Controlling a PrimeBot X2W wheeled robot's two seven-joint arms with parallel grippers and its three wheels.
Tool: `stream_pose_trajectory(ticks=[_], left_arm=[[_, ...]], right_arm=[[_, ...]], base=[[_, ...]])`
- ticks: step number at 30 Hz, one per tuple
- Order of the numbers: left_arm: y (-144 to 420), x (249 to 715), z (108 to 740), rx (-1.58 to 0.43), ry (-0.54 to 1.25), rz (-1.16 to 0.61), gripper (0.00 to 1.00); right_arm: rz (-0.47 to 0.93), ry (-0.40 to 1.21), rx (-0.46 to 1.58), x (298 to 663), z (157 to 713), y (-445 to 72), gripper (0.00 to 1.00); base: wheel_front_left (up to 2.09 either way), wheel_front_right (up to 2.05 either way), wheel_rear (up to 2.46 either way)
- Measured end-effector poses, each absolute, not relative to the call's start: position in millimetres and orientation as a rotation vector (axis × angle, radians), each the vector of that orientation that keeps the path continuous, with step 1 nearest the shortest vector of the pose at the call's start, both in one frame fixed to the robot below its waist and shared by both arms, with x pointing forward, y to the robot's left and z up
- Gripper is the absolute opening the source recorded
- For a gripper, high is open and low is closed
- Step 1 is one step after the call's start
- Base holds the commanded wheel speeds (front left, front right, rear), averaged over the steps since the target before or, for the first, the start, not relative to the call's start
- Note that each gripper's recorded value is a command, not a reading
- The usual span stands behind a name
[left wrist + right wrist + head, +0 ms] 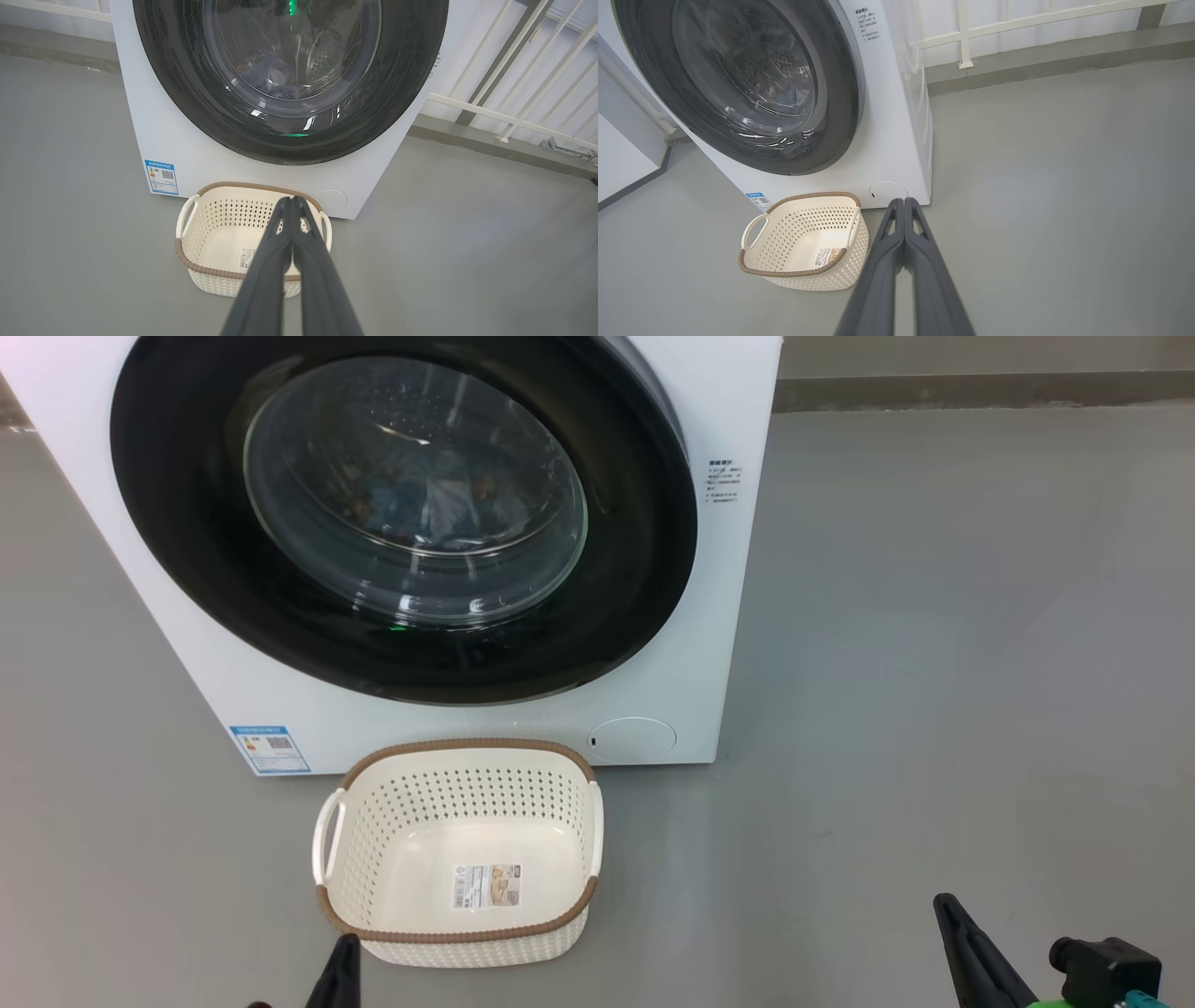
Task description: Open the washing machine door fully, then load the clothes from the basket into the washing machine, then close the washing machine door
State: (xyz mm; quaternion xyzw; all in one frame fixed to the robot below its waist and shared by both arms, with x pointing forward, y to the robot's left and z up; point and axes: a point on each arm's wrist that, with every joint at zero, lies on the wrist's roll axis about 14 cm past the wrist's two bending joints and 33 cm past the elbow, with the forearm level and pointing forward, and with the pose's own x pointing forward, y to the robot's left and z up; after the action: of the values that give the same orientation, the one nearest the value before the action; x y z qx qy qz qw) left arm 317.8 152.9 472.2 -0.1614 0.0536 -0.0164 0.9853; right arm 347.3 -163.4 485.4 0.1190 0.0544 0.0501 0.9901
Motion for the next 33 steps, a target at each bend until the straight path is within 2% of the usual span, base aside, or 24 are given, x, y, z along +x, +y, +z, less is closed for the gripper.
stream_pose_trajectory(ticks=[33], left_arm=[[166, 333, 464, -0.677, 0.162, 0.019, 0.00]], right_arm=[[0.039, 0.125, 0.639, 353, 480, -173, 0.00]], base=[[0.00, 0.00, 0.00]])
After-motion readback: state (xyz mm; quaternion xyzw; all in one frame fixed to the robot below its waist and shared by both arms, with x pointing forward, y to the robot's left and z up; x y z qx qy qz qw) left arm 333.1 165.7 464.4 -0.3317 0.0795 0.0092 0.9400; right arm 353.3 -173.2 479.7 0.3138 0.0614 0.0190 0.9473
